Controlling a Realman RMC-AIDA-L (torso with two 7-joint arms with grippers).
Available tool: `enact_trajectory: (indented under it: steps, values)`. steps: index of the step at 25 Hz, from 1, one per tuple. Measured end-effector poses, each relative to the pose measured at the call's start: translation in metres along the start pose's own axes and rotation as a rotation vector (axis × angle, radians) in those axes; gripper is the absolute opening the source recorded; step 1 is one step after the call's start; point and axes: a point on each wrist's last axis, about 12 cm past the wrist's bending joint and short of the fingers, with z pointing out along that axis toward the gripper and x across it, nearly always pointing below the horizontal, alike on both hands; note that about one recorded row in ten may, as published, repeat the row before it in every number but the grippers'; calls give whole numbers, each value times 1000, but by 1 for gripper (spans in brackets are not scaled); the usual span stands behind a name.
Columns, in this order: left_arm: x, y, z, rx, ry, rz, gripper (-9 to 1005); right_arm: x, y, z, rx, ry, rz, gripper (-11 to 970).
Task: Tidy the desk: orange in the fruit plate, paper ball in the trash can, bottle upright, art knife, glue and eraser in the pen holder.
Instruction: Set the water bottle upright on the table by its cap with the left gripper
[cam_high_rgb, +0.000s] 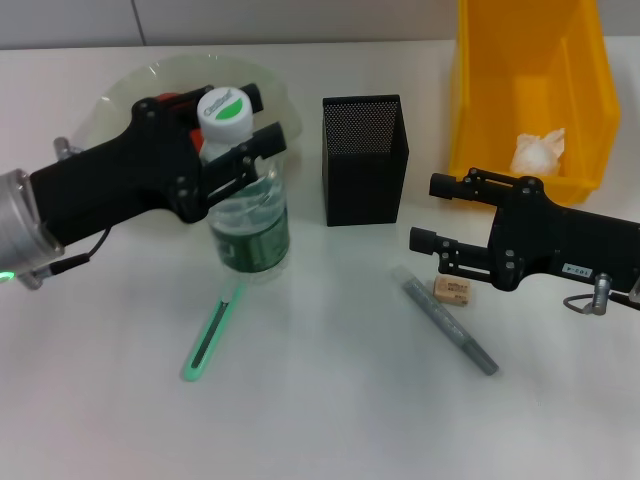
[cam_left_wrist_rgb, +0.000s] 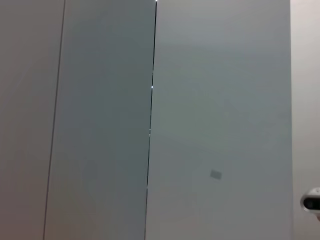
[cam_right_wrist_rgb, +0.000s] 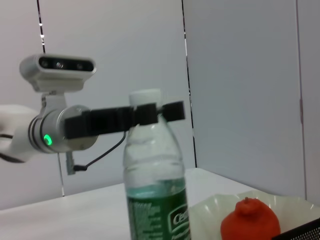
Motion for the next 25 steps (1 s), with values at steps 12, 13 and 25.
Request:
enact_trajectory:
  steps: [12, 13, 25]
  values:
    - [7, -2, -35, -81, 22, 57, 446, -3, 2, 4, -19, -32, 10, 687]
    - [7, -2, -35, -81, 22, 57, 447, -2, 2, 4, -16, -35, 15, 687]
    - [12, 9, -48, -202, 82, 102, 453, 1, 3, 4, 3, -59, 28, 687]
